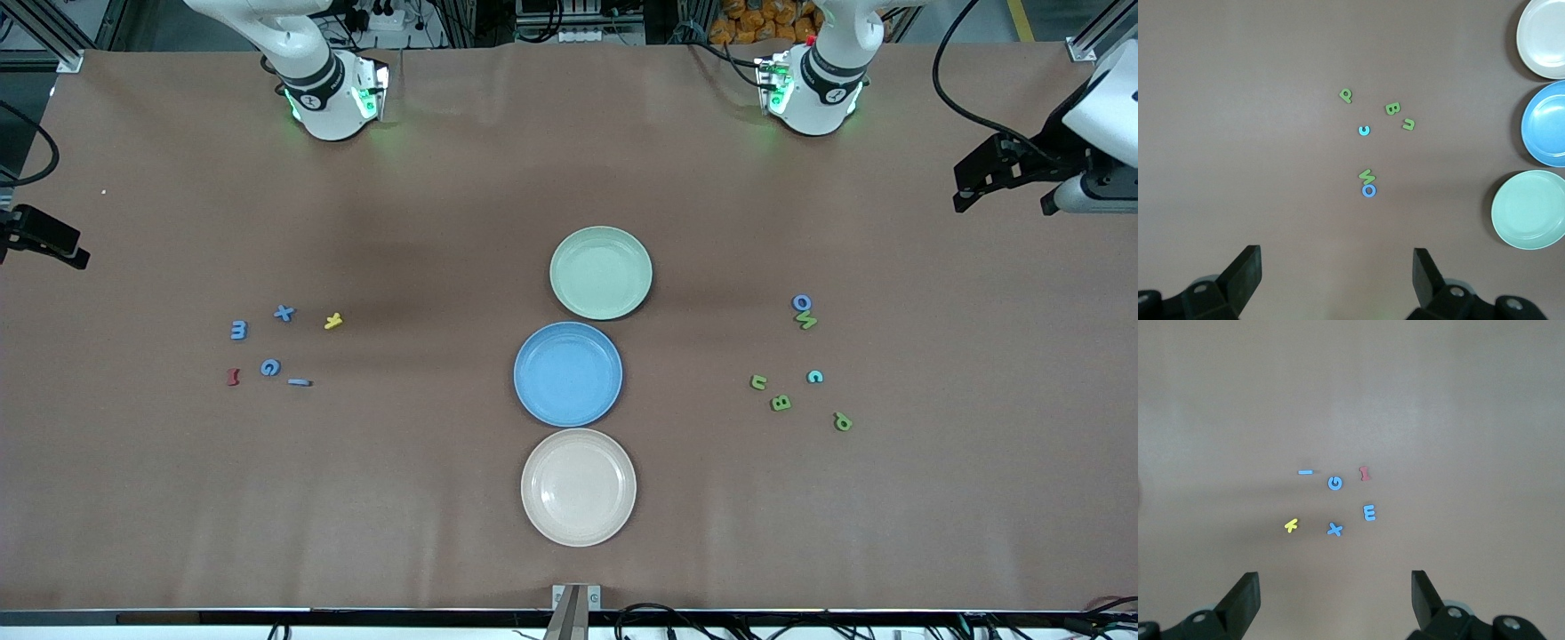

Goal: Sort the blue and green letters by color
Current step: 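Move both grippers out from rest toward the letter piles, then grasp the green P with the left gripper while the right grasps blue X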

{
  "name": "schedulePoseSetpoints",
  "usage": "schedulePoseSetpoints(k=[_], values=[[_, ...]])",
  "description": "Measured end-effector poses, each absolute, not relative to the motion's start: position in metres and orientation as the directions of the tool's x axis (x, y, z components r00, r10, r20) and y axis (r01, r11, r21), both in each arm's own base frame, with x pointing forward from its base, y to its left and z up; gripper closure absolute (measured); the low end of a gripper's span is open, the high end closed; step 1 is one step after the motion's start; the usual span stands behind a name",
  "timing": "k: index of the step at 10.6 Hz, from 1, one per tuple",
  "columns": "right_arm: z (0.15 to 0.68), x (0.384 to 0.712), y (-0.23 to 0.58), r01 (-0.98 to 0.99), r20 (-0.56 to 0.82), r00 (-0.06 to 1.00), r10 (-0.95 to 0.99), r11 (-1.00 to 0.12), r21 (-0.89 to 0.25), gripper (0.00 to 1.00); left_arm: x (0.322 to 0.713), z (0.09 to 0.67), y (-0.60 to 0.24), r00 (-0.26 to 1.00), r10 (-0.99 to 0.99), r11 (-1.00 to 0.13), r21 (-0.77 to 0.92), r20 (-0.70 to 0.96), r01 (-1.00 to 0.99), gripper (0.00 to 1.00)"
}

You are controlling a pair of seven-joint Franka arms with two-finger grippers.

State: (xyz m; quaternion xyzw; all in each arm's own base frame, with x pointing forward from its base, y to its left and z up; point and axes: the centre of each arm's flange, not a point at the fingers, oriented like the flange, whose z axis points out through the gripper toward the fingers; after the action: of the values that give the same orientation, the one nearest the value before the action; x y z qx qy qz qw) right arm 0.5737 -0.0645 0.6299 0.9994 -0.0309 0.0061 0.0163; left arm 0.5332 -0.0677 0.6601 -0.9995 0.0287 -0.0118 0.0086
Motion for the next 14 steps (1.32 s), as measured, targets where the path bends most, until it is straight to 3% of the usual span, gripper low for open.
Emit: schedulePoseSetpoints(k=[5, 9, 14], values=[[0.603, 0.576, -0.069, -0.074, -0.008, 0.997, -0.074, -0.997, -0.001, 0.0, 0.592, 0.558, -0.061, 0.99, 0.091, -0.994, -0.062, -0.105, 0.085, 0.0], [0.517, 0.572, -0.096, -0.193, -0.054, 0.98, -0.19, -0.979, -0.062, 0.0, 0.652, 0.449, -0.062, 0.984, 0.156, -0.988, -0.03, -0.089, 0.154, 0.0], [0.371, 0.541, -0.093, -0.427, -0.064, 0.903, -0.424, -0.904, -0.037, 0.0, 0.68, 0.362, -0.061, 0.914, 0.396, -0.918, -0.032, -0.092, 0.395, 0.0]])
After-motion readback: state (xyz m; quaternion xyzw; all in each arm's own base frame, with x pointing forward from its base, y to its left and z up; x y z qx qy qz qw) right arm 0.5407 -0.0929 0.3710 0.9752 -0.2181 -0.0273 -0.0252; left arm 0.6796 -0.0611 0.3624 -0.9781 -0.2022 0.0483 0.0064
